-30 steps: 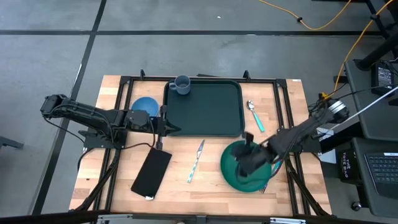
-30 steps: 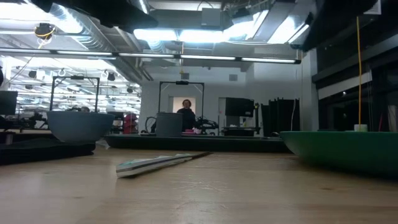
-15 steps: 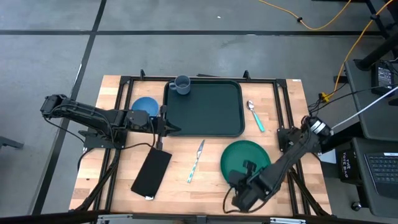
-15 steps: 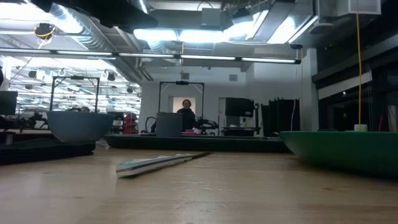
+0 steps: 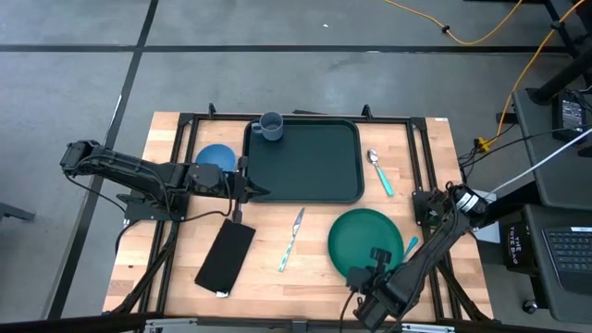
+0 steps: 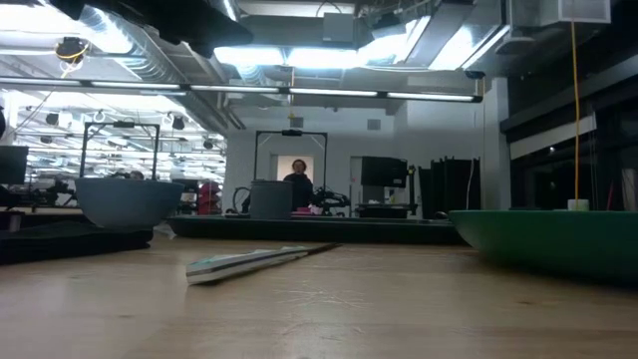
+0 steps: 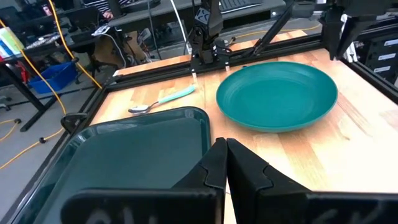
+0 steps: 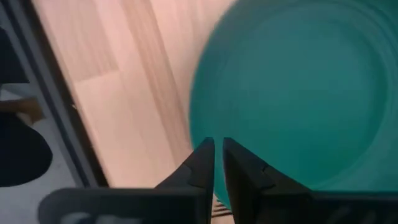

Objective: Set up tray
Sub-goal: Put the green plate on the green tray

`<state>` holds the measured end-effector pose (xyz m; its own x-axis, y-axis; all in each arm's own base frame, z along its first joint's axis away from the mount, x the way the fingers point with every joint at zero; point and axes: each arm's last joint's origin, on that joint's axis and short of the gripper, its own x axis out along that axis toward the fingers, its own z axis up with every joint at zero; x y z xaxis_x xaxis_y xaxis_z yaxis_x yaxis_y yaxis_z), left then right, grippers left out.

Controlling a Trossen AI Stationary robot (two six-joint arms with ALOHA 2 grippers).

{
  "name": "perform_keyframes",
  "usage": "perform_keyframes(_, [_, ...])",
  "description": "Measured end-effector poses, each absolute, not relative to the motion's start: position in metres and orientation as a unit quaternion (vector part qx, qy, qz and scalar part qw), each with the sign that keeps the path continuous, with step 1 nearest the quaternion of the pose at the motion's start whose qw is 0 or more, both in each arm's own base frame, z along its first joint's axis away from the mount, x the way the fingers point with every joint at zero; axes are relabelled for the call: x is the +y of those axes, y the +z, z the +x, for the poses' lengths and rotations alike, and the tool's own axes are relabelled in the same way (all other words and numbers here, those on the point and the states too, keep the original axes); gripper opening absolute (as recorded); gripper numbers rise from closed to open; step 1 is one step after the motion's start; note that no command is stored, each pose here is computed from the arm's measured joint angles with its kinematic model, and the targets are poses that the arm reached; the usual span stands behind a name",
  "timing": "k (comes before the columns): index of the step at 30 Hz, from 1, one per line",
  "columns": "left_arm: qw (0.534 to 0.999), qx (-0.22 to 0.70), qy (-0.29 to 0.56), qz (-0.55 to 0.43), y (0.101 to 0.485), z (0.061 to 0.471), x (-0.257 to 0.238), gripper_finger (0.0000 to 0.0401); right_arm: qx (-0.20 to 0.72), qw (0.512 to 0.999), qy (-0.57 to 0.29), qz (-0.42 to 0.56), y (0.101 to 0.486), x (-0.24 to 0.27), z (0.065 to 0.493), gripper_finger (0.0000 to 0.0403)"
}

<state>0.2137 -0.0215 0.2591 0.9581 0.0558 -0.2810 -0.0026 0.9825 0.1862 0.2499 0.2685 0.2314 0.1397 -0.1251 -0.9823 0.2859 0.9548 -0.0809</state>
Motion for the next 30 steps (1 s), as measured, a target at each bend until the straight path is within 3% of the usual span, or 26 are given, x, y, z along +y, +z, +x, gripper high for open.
perform_keyframes(16, [0.984,0.145,0.018,0.101,0.259,0.214,-0.021,0.0005,0.619,0.763,-0.165,0.090,0.226,0.274,0.245,0.0132])
perform_keyframes(24, [0.983,0.152,0.018,0.102,0.258,0.213,-0.021,0.0001,0.600,0.774,-0.182,0.082,0.187,0.279,0.224,0.0137])
perform_keyframes(30, [0.983,0.153,0.017,0.102,0.257,0.213,-0.021,0.0005,0.599,0.777,-0.175,0.077,0.183,0.277,0.224,0.0137])
